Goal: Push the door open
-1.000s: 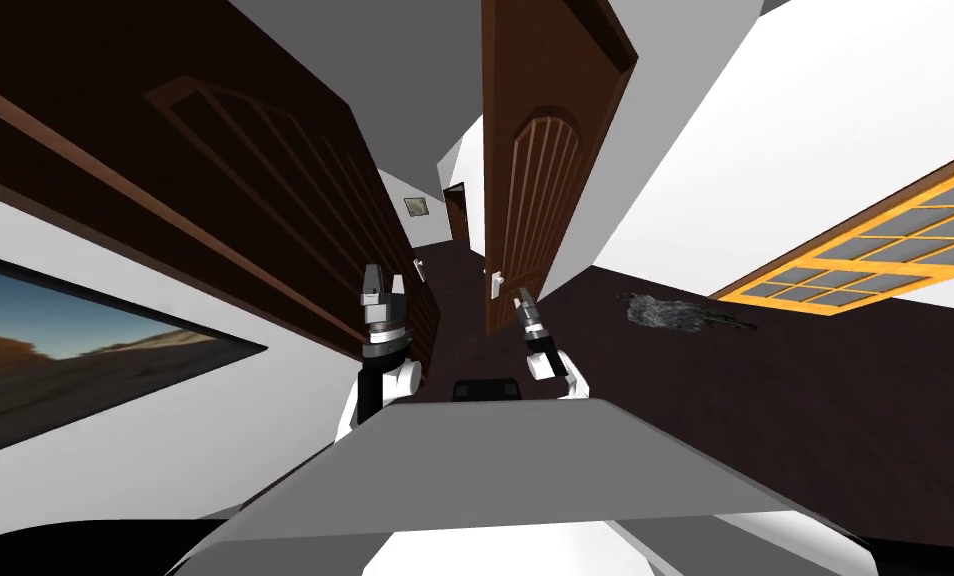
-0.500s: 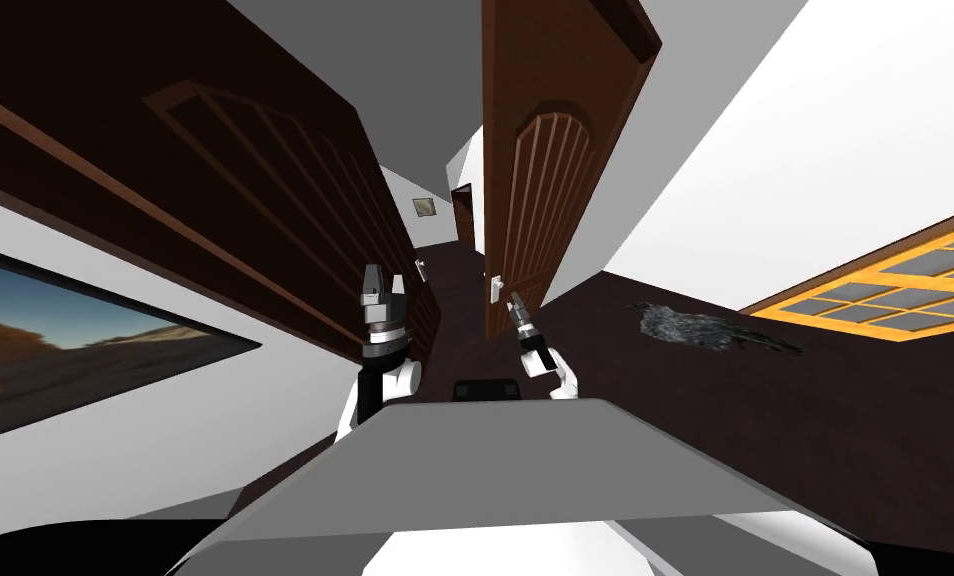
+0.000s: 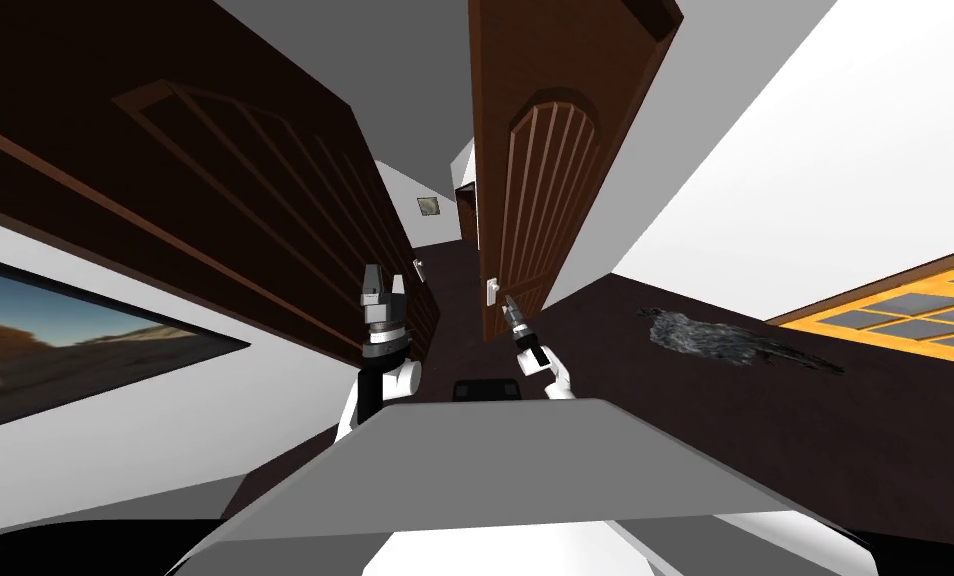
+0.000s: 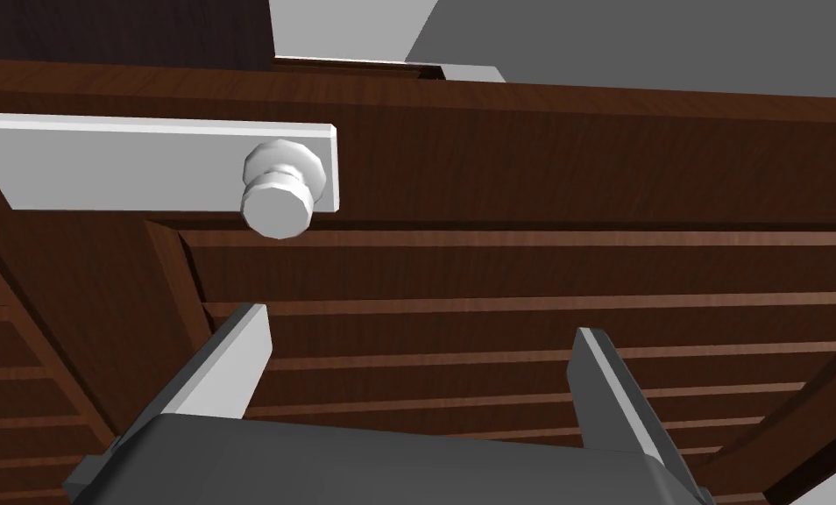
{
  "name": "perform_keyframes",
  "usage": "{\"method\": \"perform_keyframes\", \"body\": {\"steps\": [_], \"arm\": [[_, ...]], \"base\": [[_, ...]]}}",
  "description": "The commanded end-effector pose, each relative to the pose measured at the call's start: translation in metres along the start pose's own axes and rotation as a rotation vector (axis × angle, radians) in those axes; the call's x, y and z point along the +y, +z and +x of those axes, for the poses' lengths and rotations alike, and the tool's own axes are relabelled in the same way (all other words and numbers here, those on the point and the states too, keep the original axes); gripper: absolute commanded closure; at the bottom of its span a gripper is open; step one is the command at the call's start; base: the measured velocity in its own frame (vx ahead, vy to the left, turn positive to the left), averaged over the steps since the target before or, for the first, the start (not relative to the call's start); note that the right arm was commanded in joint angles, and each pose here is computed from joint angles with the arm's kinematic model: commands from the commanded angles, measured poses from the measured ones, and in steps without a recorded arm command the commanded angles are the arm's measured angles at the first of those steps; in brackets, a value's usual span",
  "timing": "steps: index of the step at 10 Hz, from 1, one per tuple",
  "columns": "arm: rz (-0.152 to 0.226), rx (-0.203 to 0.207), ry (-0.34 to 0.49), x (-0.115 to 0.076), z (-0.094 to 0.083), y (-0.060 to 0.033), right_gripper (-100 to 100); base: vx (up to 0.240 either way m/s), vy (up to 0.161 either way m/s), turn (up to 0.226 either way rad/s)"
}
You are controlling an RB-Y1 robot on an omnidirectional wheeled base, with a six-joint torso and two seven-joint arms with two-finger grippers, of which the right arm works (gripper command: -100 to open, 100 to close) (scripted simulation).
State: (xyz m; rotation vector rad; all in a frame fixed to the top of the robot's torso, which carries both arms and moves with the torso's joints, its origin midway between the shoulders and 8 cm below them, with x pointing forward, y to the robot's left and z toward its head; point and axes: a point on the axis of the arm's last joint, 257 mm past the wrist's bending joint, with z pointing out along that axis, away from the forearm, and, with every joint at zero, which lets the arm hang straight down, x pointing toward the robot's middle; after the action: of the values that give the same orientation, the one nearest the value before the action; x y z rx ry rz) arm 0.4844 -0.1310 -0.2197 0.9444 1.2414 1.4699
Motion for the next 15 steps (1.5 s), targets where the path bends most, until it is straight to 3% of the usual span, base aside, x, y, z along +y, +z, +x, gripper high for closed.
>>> {"method": "perform_keyframes", "body": {"steps": [1,10,15], "arm": [[0.025,0.013,0.006,-0.011,0.008,0.0018,-100],[0.173,0.091,0.029,-0.074,0.046,0.0108,-100],[0.168,0.077,0.025,-0.077,0.039,0.013,-100]], "base": [[0.052,-0.117,0.083],[0.06,-0.151,0.096],[0.134,0.033,0.025]]}}
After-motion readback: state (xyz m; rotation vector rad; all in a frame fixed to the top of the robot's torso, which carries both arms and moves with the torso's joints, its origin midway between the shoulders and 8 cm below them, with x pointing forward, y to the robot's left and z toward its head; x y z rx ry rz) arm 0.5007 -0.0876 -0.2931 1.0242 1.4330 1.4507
